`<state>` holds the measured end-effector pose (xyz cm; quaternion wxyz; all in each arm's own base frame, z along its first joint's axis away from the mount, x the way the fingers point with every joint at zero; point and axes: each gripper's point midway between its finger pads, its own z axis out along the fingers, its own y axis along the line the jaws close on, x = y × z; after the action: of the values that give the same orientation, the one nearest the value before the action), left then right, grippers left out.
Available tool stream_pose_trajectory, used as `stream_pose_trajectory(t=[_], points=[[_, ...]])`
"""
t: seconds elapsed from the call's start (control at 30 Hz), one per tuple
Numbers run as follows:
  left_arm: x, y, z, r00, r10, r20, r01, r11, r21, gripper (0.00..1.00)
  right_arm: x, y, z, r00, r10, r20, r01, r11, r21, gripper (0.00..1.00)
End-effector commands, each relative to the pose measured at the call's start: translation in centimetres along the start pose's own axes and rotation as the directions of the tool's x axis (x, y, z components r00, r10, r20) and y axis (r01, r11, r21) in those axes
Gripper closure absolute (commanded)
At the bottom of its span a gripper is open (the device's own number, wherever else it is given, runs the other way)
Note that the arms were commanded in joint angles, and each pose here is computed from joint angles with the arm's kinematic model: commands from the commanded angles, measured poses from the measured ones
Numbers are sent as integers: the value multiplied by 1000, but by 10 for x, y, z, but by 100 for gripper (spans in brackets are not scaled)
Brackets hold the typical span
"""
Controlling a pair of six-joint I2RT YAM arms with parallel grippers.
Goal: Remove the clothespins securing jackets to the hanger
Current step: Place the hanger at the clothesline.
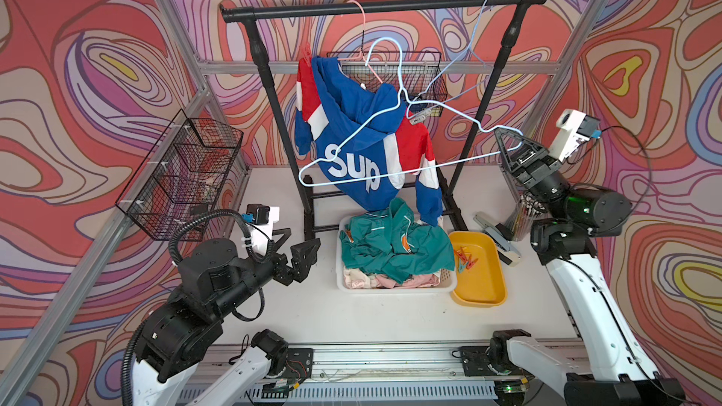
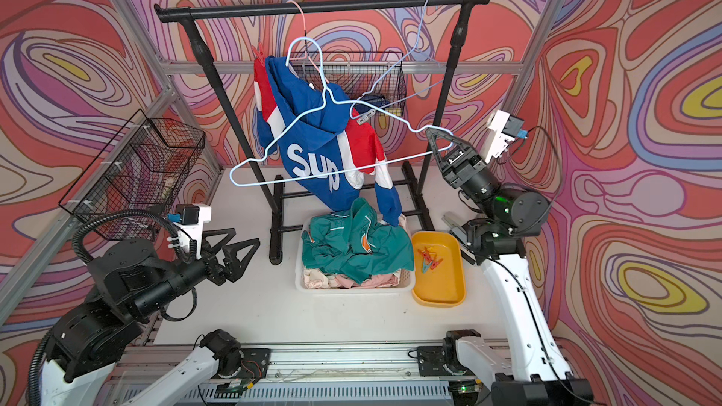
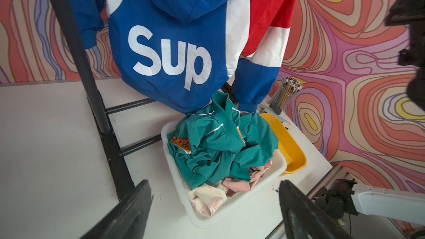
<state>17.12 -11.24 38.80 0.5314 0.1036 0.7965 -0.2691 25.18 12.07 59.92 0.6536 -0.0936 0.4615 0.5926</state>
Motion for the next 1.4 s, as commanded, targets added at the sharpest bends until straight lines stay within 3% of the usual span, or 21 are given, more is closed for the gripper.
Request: stream_pose_trajectory(t=[0.0, 0.1, 0.3, 0.57, 0.67, 0.9, 1.03, 1.37], points=[[17, 15, 2, 999, 16, -35, -19, 998, -63, 9, -28, 9, 0, 987, -152, 46, 144, 978, 152, 100], [27, 16, 8, 998, 18, -67, -21, 998, -55, 8, -56, 38, 2, 962, -259, 90, 239, 952, 189, 100], [41, 22, 18, 995, 21, -97, -27, 997, -70, 8, -105, 65, -17, 886, -426, 184, 335, 862, 382, 100], [46, 6, 30, 996, 56, -76, -52, 998, 46, 0, -149, 72, -72, 730, -661, 172, 371, 596, 713, 100], [48, 1, 36, 995, 65, -78, -59, 995, 80, 0, -156, 72, -84, 691, -710, 131, 379, 512, 771, 100], [60, 4, 54, 991, 58, -119, -48, 995, 84, 0, -163, 56, -97, 637, -769, 50, 385, 373, 844, 100], [64, 6, 60, 991, 51, -126, -42, 996, 80, 0, -161, 38, -87, 636, -772, -8, 422, 340, 840, 100], [69, 10, 66, 989, 41, -140, -32, 998, 63, 0, -155, -3, -51, 662, -745, -82, 495, 352, 794, 100]])
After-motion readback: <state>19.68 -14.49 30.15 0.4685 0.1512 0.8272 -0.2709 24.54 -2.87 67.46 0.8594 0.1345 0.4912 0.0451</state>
